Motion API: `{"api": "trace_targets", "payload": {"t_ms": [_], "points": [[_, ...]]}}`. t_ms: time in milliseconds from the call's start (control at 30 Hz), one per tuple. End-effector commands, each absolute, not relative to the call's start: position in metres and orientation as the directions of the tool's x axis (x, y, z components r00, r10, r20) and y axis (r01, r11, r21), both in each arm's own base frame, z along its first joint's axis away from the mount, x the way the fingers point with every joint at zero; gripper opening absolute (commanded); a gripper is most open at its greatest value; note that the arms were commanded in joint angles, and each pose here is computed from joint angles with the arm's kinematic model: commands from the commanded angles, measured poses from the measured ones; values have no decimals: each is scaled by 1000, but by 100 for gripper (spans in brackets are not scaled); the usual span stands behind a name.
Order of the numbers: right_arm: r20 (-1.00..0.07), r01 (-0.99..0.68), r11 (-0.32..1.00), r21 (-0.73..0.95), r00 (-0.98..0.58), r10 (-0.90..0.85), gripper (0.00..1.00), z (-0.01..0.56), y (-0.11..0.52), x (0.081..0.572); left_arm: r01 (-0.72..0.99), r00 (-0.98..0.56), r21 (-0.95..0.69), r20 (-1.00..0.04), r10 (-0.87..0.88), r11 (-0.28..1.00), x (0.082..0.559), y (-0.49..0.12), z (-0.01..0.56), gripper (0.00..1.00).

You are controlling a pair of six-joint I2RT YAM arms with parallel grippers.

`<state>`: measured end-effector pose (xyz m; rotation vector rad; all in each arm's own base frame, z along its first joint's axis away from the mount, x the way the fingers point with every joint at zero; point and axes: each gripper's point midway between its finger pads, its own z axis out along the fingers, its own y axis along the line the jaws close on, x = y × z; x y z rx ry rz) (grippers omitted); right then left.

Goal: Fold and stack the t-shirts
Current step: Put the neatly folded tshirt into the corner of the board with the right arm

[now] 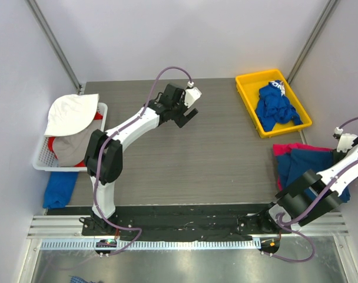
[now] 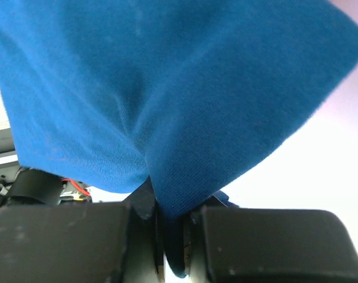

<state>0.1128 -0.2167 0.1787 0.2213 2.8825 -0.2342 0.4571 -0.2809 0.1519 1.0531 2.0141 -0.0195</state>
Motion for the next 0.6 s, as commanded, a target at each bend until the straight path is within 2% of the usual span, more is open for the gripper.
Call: {"api": "trace_targets", "payload": {"t_ms": [0, 400, 500, 567], "points": [[-306, 173, 950, -260, -948, 89, 1, 199, -253, 125, 681, -245, 353, -716, 654, 641, 458, -289, 173, 100], [-300, 201, 936, -290, -947, 110, 1, 179, -275, 131, 695, -247, 347, -707, 662, 629, 454, -298, 164, 100], [-299, 197, 939, -284, -948, 108, 7, 174, -273, 132, 695, -246, 349, -705, 665, 628, 455, -299, 164, 100], [-301, 196, 940, -280, -947, 108, 19, 171, -273, 133, 696, -249, 347, -704, 665, 628, 455, -300, 163, 100]]}}
